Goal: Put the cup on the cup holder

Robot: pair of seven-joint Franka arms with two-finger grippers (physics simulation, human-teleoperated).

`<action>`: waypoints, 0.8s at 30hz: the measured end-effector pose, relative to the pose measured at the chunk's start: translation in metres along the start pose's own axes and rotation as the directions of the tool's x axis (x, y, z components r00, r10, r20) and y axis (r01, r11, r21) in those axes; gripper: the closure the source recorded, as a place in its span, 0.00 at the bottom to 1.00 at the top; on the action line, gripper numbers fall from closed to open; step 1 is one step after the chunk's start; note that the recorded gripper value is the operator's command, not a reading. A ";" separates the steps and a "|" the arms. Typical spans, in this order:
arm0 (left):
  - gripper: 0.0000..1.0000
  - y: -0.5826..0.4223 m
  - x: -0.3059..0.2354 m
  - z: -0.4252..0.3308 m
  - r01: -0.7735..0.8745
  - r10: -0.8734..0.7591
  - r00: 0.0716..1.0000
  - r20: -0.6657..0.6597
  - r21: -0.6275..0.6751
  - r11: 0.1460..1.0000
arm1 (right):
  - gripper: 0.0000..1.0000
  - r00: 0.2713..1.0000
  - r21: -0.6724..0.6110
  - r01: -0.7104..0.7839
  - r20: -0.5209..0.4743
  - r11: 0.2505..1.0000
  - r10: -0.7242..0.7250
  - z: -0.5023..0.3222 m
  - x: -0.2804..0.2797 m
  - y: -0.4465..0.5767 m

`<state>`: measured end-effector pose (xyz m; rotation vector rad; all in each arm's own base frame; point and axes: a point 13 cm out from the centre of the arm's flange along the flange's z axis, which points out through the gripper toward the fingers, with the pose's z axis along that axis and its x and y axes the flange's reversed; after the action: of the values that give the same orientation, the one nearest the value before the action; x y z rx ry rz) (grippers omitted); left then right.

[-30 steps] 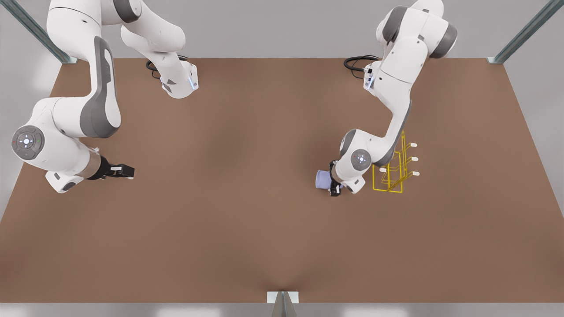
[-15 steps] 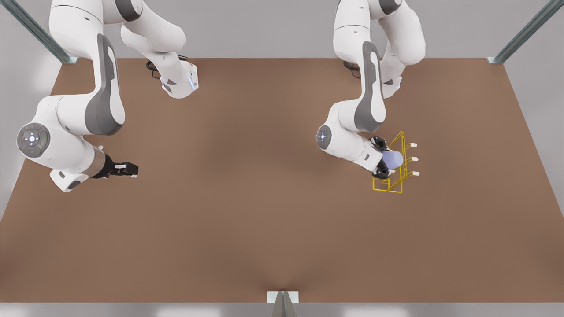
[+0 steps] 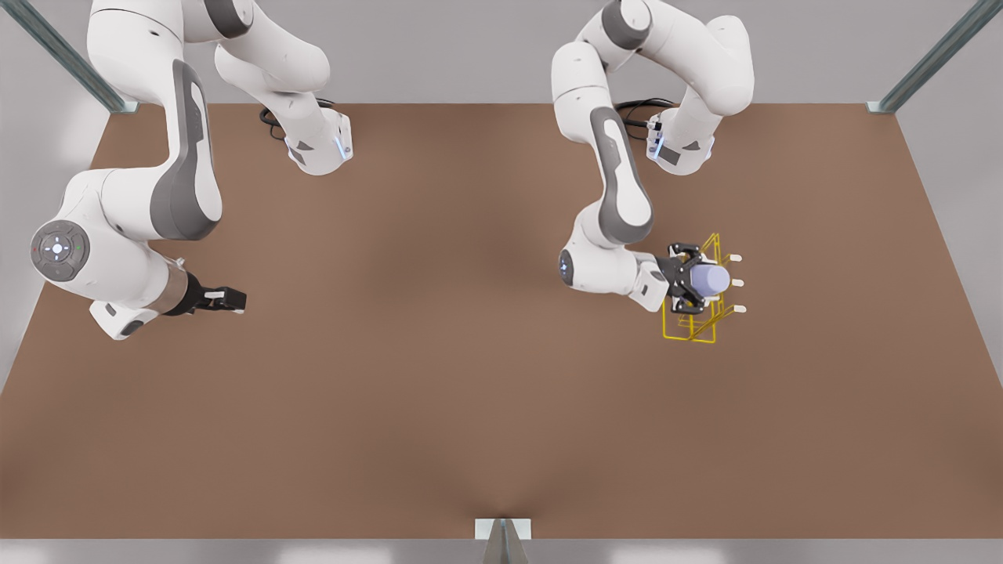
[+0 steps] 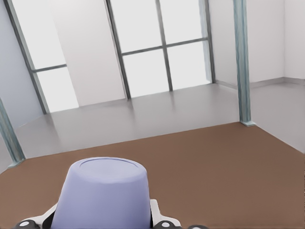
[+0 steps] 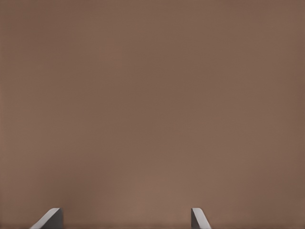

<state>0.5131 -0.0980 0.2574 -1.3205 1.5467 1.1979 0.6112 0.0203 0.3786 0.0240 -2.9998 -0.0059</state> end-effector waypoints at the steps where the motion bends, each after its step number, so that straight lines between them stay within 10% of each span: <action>1: 0.36 -0.002 0.003 0.003 0.005 -0.005 1.000 0.008 0.007 1.000 | 0.00 1.000 0.000 0.000 0.000 1.000 0.000 0.000 0.000 0.000; 19: 0.36 -0.025 0.022 0.008 0.198 -0.216 0.971 0.098 0.169 0.966 | 0.00 1.000 0.018 -0.013 -0.005 1.000 0.013 -0.003 0.000 -0.008; 21: 0.00 -0.026 0.029 0.008 0.211 -0.229 0.969 0.087 0.176 0.961 | 0.00 1.000 0.019 -0.010 0.000 1.000 0.010 -0.005 -0.001 -0.006; 24: 0.00 -0.028 0.034 0.008 0.231 -0.248 0.966 0.077 0.184 0.956 | 0.00 1.000 0.017 -0.010 0.006 1.000 0.010 -0.009 -0.002 -0.005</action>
<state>0.5345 -0.1003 0.2178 -1.2725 1.3440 0.9407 0.6140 0.0152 0.3868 0.0110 -3.0055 0.0204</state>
